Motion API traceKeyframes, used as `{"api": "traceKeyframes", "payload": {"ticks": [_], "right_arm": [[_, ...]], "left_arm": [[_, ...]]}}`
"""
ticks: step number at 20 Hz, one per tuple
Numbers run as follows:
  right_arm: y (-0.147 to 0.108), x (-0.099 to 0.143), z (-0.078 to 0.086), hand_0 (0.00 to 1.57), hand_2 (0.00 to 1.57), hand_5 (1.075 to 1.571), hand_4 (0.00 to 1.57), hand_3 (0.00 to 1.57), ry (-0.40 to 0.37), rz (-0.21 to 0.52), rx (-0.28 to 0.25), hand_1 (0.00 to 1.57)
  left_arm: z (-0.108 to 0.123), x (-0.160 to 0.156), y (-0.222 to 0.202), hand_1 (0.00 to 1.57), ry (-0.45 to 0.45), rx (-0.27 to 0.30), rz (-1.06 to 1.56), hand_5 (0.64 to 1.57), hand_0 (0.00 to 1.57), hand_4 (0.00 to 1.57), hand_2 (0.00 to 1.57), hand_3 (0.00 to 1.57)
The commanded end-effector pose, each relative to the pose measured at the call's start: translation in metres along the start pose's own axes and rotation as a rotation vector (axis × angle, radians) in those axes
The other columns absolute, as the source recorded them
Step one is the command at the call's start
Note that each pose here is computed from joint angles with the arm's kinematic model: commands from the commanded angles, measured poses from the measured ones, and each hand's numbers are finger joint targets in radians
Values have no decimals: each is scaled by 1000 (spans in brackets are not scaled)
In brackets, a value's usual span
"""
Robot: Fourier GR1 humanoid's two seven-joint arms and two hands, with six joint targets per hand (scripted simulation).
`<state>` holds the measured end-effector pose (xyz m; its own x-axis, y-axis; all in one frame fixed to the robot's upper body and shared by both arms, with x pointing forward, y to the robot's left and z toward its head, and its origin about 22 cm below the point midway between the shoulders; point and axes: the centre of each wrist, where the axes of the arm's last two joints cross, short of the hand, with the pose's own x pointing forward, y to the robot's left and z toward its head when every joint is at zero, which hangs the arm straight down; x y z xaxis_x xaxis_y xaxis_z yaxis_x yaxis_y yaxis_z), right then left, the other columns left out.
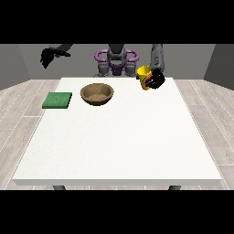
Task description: Pick the cup and pour the ball into the bowl, then pick the bowl and place it on the pad
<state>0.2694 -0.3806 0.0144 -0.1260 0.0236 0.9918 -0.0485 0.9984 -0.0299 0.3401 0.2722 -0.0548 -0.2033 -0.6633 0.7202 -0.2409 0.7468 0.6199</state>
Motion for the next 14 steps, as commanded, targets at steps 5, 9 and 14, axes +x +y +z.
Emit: {"api": "traceKeyframes", "payload": {"ticks": [5,9,14], "right_arm": [[-11,-21,7,0,0,1569,0,0,47,-32,-47,0],[-15,-18,7,0,0,1569,0,0,39,-27,-16,0],[-9,-16,0,0,0,1569,0,0,31,-31,-7,0]], "left_arm": [[-68,50,18,1486,10,-76,-282,1274,1486,1571,1571,1571],[-86,73,15,1491,29,-55,-329,1273,1491,1571,1571,1571],[-89,81,7,1490,9,-39,-457,1267,1490,1512,1571,1571]]}}
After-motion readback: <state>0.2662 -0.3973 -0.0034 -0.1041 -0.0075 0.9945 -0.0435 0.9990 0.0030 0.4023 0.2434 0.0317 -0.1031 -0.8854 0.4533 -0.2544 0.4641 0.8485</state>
